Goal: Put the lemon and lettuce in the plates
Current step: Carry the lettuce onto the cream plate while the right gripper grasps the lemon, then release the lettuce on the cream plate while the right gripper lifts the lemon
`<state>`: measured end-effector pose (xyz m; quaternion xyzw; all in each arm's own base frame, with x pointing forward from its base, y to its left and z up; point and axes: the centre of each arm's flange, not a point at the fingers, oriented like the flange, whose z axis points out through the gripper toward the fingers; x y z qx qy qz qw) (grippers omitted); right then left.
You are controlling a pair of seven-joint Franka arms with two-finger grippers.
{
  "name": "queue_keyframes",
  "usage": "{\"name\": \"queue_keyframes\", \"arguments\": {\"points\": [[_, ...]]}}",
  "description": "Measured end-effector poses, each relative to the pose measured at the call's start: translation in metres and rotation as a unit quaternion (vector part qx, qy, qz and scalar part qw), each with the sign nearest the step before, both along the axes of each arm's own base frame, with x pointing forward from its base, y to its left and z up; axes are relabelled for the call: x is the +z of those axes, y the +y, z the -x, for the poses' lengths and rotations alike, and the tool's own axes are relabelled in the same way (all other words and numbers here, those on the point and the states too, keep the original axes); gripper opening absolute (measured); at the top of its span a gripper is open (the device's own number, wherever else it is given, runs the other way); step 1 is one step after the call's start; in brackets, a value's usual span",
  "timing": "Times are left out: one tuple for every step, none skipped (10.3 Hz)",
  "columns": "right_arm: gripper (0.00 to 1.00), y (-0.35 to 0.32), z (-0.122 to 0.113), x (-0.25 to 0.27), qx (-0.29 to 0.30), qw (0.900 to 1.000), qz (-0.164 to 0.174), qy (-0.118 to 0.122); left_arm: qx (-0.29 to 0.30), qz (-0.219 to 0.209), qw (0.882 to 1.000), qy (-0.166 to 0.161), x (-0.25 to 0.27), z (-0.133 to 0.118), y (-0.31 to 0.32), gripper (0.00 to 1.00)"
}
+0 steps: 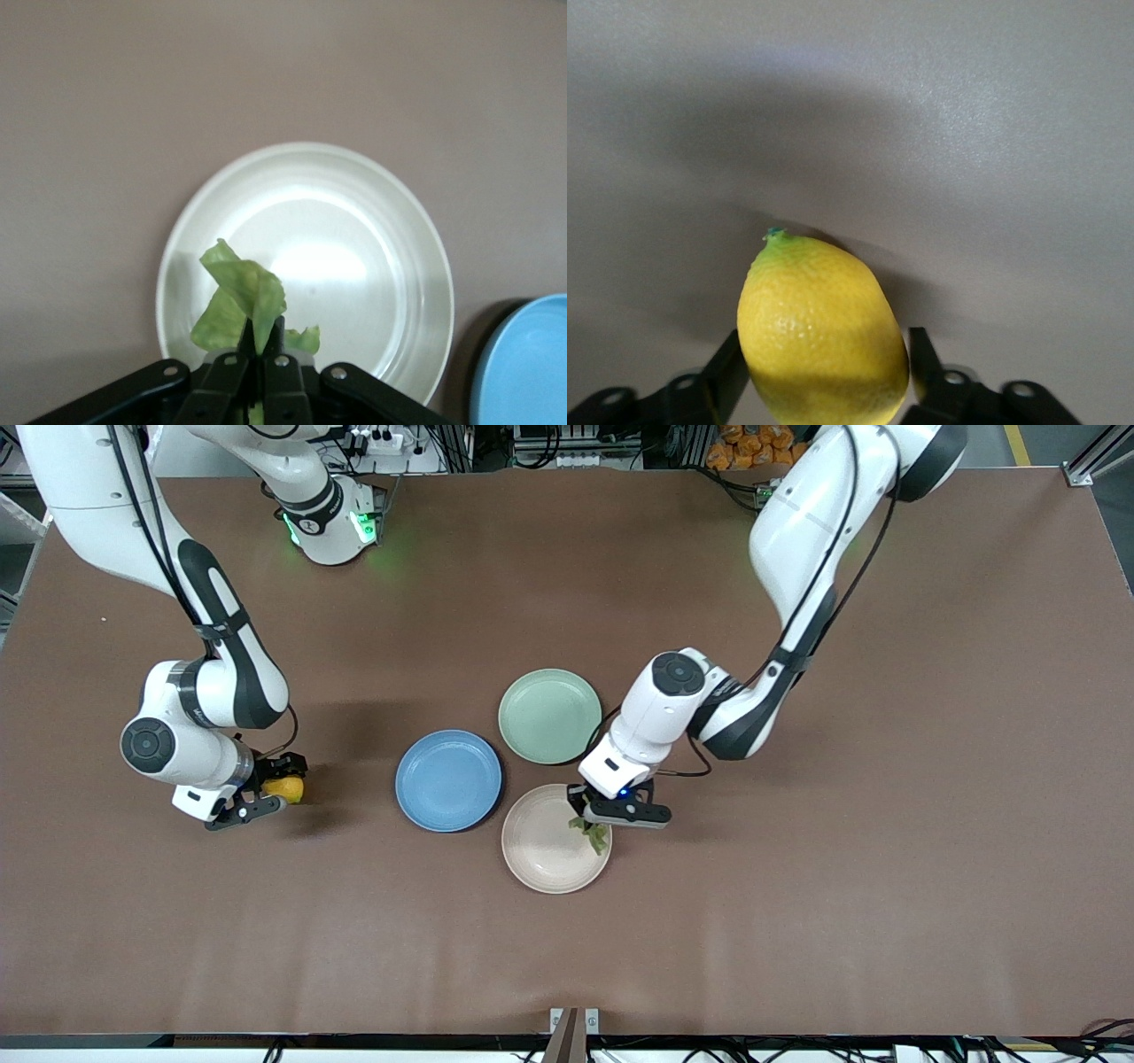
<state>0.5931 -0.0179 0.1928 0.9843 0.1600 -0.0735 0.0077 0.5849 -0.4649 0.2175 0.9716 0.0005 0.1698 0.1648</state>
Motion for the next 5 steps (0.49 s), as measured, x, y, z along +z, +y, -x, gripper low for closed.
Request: {"name": "queue_keyframes", "arguments": {"points": [[0.71, 0.001, -0.001, 0.002, 0.0, 1.0, 0.0, -0.002, 0.0, -0.001, 1.0, 0.003, -0.007, 0.004, -0.005, 0.05], [0.71, 0.003, -0.005, 0.007, 0.001, 1.0, -0.002, 0.002, -0.001, 0.0, 1.0, 0.002, -0.006, 0.004, -0.007, 0.12], [0.71, 0.011, -0.013, 0.022, -0.017, 0.999, -0.014, 0.024, 0.001, 0.002, 1.0, -0.002, -0.002, 0.001, -0.007, 0.26], [0.71, 0.021, -0.026, 0.047, -0.048, 0.997, -0.035, 0.045, 0.002, -0.001, 1.0, -0.004, 0.001, -0.002, -0.006, 0.41], [0.71, 0.038, -0.04, 0.074, -0.083, 0.993, -0.06, 0.051, 0.003, -0.014, 1.0, -0.003, 0.006, -0.005, -0.004, 0.57]]}}
